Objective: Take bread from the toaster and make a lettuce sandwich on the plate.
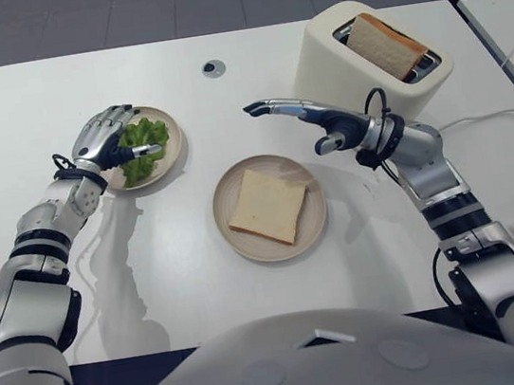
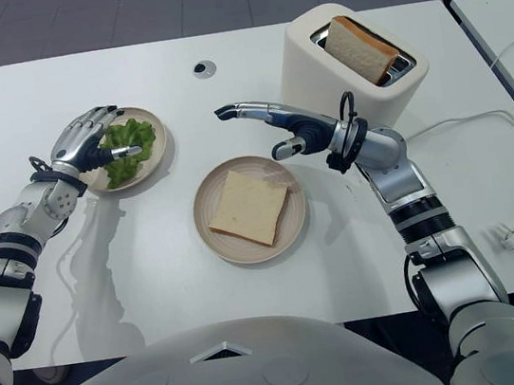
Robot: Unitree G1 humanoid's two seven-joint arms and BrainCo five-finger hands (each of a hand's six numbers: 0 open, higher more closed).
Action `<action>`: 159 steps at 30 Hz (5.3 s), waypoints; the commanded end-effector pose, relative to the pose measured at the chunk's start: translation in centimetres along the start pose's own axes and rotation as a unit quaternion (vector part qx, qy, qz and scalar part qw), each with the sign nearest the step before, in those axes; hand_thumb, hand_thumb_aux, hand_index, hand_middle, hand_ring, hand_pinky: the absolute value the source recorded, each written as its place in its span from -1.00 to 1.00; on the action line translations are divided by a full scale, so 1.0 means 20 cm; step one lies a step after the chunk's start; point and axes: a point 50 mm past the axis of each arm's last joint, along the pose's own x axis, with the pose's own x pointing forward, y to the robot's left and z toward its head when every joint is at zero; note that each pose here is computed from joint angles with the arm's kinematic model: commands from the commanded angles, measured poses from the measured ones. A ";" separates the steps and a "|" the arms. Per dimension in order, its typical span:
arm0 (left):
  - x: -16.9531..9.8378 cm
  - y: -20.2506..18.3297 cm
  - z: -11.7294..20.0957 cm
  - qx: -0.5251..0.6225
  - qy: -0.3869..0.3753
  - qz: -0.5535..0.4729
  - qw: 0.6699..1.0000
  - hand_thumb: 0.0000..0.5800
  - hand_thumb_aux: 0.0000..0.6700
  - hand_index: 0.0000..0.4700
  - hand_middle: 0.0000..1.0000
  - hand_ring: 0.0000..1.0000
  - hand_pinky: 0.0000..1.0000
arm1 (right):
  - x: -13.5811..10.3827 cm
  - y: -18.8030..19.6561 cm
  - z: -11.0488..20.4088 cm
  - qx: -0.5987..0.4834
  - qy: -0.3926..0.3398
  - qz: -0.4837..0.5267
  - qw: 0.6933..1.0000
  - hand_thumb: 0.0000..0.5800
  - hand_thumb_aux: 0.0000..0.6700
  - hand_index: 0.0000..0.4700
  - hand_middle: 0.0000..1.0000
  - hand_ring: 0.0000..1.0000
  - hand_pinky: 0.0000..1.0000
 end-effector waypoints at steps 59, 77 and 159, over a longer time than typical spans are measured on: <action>-0.06 -0.17 0.84 -0.265 -0.445 -0.104 0.849 1.00 1.00 1.00 -1.00 -1.00 -1.00 | -0.07 -0.08 0.03 -0.007 -0.001 -0.024 1.000 -1.00 -1.00 -1.00 -1.00 -1.00 -1.00; -0.14 -0.34 0.71 -0.229 -0.391 -0.249 0.856 1.00 1.00 1.00 -1.00 -1.00 -1.00 | -0.06 -0.08 0.03 -0.009 0.000 -0.020 1.000 -1.00 -1.00 -1.00 -1.00 -1.00 -1.00; -0.32 -0.09 0.67 -0.373 -0.531 -0.218 0.729 -1.00 -1.00 -1.00 -1.00 -1.00 -1.00 | 0.07 0.30 -0.18 0.213 0.112 0.076 0.968 1.00 1.00 1.00 1.00 1.00 1.00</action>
